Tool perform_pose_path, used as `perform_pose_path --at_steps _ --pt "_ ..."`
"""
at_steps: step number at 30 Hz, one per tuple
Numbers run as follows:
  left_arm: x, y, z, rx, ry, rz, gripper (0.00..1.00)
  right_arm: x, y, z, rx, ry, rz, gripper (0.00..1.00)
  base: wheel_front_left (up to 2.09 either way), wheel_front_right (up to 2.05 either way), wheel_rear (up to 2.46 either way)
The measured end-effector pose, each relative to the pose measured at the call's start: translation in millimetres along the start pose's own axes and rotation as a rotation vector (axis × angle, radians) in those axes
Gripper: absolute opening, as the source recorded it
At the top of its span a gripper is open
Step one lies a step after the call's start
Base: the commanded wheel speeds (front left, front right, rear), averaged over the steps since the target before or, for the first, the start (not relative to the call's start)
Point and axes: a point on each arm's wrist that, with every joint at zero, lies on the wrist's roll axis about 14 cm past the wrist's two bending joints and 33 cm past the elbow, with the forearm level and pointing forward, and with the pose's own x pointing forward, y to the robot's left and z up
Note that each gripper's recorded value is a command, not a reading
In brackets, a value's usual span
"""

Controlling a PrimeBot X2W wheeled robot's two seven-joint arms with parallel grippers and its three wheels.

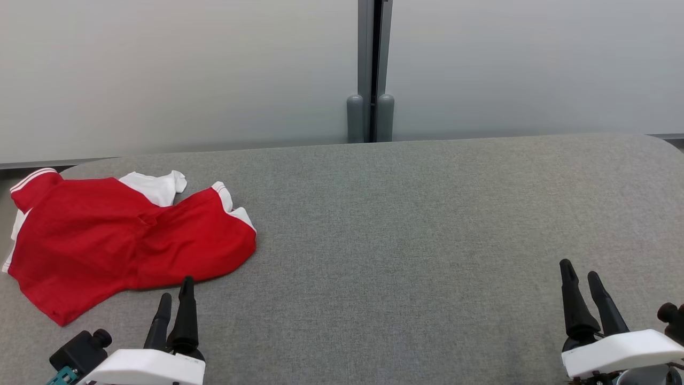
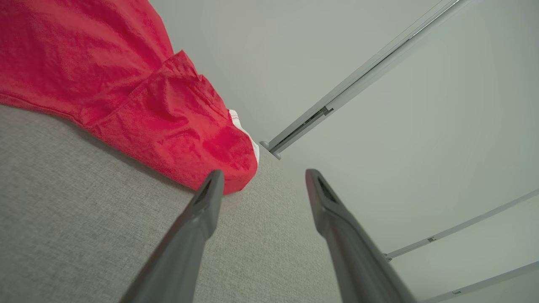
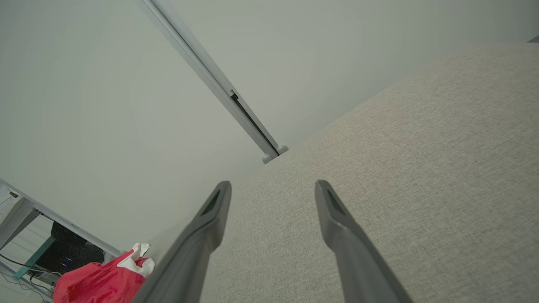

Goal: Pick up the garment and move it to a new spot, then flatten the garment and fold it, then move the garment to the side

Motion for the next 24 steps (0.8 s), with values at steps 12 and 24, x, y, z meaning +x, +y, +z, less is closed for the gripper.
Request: perform_pose_path --at_steps 12,24 --pt "-7.0 6.0 -0.1 0.172 -0.017 0.022 1.0 -4.0 5.1 -5.2 -0.171 0.007 0.027 1.0 0.0 0.0 0.0" --pt "-10.1 -3.9 8.5 0.305 -0.061 -0.013 1.0 -8.6 9.3 -9.6 -0.295 0.008 0.051 1.0 0.0 0.0 0.0"
